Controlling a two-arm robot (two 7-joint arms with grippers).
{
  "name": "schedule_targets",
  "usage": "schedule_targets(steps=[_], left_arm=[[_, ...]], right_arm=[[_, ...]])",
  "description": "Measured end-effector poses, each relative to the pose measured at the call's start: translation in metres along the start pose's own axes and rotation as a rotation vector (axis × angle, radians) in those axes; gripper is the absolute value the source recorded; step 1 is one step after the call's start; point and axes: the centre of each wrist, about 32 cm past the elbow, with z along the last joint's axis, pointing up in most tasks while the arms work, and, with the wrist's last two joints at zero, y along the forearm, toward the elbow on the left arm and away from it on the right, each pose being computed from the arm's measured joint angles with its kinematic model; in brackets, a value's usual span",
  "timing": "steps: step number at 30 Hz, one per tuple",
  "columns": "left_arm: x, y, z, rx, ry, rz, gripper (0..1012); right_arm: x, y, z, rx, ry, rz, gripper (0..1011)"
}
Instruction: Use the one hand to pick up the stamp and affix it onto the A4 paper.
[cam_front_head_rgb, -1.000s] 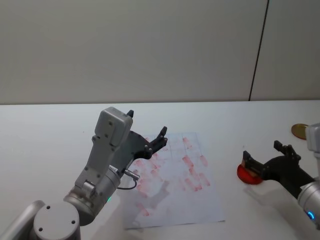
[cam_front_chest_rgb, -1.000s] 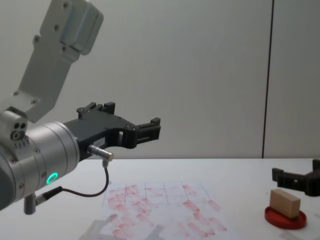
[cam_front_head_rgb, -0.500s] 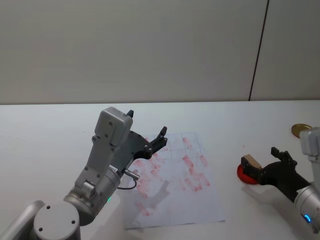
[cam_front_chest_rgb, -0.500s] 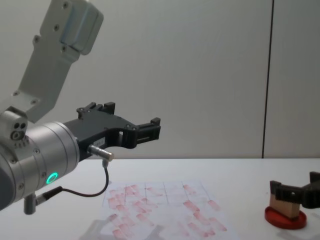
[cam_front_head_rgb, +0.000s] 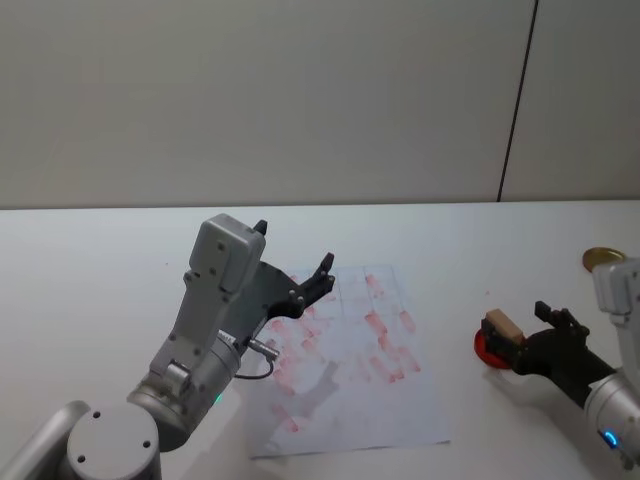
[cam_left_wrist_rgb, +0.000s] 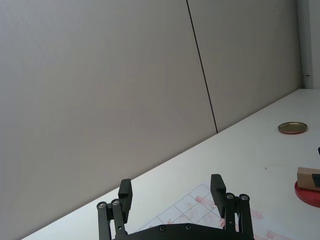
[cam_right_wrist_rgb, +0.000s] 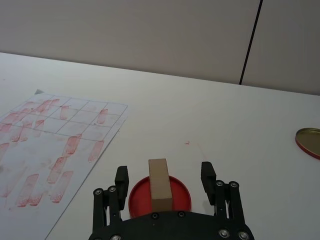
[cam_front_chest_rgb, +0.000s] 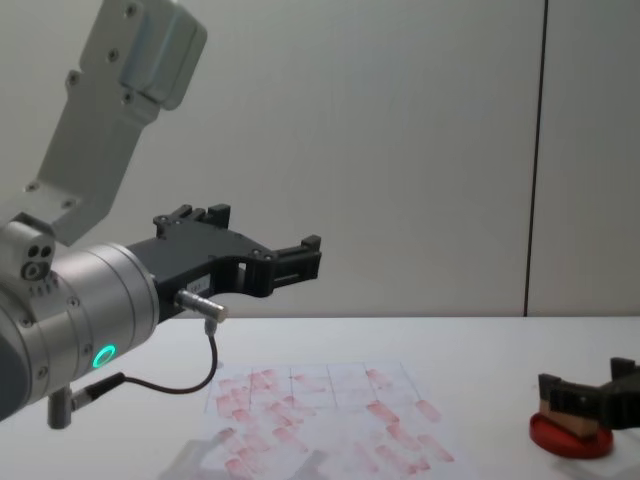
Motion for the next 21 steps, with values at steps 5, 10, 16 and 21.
schedule_targets(steps=[5,10,16,21], left_arm=[[0.0,0.0,0.0,0.0,0.0,0.0,993],[0.0,0.0,0.0,0.0,0.0,0.0,993],[0.0,0.0,0.0,0.0,0.0,0.0,993],[0.0,0.0,0.0,0.0,0.0,0.0,993]], right_arm=[[0.0006,0.0021,-0.0016,-0.008,0.005,0.0,792],[0.0012,0.0039,-0.0029,-0.013,0.01,0.002,661],[0.0016,0.0067,-0.0048,-0.021,0.016,0.004,457],[0.0016,0.0091,-0.0062,-0.026,0.021,0.008,278]])
